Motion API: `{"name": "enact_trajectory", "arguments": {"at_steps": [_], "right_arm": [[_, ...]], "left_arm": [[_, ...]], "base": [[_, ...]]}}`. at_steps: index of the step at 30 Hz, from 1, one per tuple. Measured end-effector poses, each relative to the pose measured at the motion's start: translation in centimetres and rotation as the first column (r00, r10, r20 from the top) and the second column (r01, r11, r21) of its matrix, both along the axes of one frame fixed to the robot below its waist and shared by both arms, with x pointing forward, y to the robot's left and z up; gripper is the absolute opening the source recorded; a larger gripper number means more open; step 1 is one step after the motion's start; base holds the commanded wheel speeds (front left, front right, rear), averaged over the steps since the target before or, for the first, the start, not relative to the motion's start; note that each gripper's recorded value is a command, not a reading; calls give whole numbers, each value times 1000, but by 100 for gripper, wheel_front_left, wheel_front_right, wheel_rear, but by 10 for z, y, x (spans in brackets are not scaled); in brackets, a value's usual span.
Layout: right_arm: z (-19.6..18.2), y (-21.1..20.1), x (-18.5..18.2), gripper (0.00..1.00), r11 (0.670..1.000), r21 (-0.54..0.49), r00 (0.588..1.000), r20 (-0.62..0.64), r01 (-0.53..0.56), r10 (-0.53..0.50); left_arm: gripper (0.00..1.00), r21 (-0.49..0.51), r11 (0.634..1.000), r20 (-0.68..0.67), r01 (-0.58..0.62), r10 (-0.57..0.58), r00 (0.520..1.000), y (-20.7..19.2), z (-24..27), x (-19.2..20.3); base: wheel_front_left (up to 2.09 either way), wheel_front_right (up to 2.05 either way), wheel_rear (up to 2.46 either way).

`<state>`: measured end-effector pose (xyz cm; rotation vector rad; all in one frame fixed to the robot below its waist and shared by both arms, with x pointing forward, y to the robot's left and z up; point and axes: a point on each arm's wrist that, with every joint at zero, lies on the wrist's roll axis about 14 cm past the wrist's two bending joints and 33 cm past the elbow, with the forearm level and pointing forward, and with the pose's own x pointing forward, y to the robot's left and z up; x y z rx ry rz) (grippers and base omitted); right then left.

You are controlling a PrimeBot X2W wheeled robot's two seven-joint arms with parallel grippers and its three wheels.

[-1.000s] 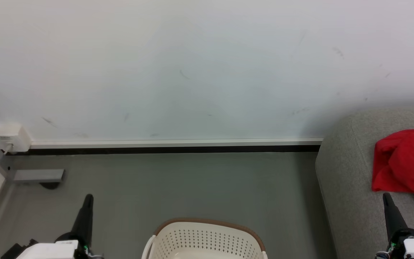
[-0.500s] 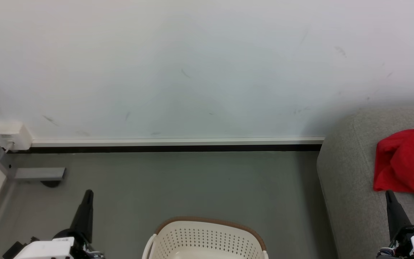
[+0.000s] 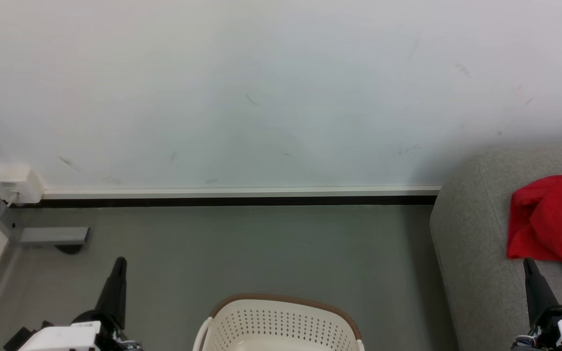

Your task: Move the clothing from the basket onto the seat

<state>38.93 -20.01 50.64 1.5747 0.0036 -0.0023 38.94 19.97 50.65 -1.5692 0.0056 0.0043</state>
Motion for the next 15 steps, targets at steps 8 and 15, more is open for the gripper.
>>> {"name": "enact_trajectory", "arguments": {"at_steps": [8, 15], "right_arm": [[0, 0, 0, 0, 1000, 0, 1000, 0, 0, 0], [0, 0, 0, 0, 1000, 1, 1000, 0, 1, -1]], "left_arm": [[0, 0, 1000, 0, 0, 0, 1000, 0, 0, 0], [0, 0, 1000, 0, 0, 0, 1000, 0, 0, 0]], "base": [[0, 0, 0], [0, 0, 0]]}}
